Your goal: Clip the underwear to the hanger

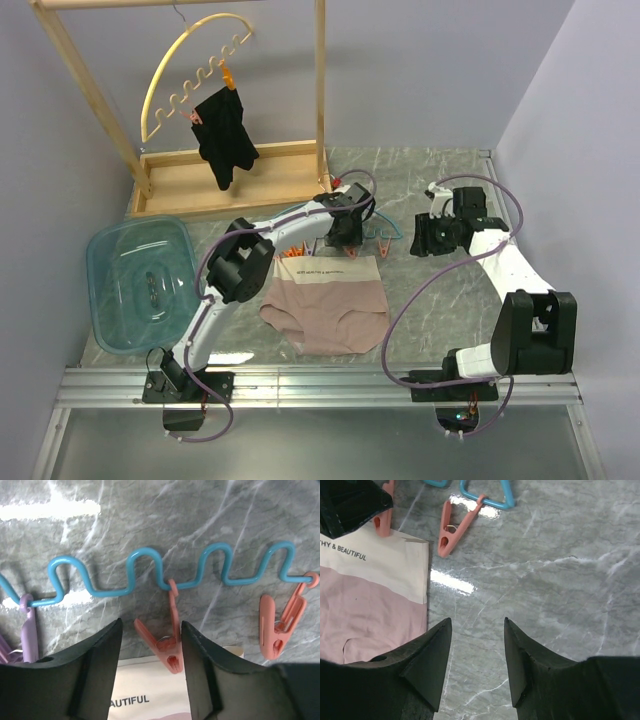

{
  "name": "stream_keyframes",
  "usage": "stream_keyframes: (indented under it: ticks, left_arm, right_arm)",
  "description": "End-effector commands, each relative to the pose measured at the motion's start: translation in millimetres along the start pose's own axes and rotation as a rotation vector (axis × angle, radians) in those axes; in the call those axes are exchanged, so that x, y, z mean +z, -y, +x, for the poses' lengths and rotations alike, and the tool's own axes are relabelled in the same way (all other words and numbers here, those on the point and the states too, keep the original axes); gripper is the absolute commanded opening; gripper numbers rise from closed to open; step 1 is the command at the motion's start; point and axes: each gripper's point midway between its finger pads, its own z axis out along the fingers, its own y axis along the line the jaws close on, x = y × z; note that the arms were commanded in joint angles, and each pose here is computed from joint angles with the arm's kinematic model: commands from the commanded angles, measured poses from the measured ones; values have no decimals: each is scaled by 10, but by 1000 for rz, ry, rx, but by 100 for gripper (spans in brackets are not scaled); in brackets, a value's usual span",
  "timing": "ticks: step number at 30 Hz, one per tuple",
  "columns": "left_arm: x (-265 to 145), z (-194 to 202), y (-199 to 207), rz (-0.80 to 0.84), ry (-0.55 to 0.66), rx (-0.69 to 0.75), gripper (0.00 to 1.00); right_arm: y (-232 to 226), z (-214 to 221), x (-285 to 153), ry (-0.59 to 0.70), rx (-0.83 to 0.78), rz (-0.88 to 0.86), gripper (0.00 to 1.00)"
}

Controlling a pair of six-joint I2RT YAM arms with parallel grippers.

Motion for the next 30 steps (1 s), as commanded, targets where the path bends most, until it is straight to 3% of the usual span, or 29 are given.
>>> stream_keyframes:
  ticks: [1,13,20,30]
  left_arm:
    - [74,-40,93,12,21,21,55]
    - [148,-135,119,5,55,62,33]
    - [137,-116,81,2,48,67,10]
    - [60,-198,102,52,54,54,0]
  right_arm:
    - [6,-75,-55,37,-18,-1,54]
    - [-56,29,-4,3,-11,-52,52]
    - [-116,150,59,-29,11,-95,49]
    - [-355,137,145,-73,52,-230,28]
